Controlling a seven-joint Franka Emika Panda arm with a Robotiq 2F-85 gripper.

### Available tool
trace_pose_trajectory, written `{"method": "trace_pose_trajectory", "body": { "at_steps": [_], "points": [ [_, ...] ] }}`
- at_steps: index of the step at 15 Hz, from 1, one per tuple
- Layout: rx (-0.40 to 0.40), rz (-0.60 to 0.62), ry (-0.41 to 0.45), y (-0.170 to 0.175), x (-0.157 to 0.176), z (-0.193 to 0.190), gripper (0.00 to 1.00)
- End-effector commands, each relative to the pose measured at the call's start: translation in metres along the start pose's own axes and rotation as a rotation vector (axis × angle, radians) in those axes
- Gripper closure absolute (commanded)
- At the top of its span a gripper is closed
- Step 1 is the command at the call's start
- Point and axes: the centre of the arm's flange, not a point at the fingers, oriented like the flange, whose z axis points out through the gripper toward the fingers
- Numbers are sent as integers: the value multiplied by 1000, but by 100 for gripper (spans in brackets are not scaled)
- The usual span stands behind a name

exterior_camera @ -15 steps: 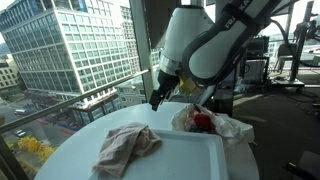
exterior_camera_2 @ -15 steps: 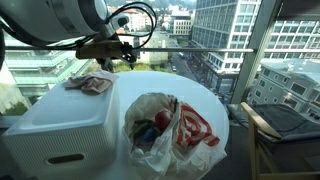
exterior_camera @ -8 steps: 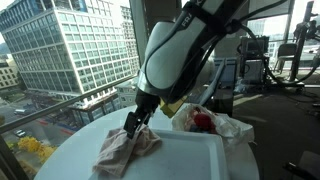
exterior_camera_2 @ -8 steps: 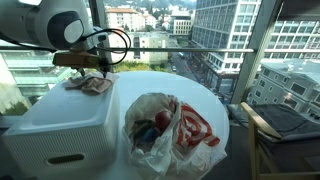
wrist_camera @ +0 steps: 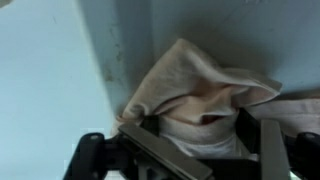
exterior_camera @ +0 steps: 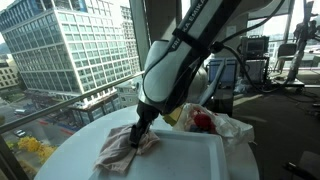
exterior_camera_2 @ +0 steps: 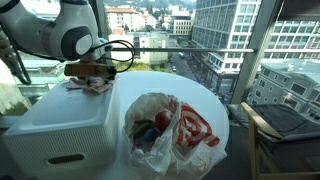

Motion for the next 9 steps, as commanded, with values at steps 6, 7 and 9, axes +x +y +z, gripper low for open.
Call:
{"method": "trace_pose_trajectory", "body": {
  "at_steps": [6, 7, 9],
  "points": [
    [55, 23, 23, 15, 9, -27, 86],
    [64, 46, 30, 18, 13, -39, 92],
    [54, 89, 27, 21, 19, -65, 98]
  ]
}}
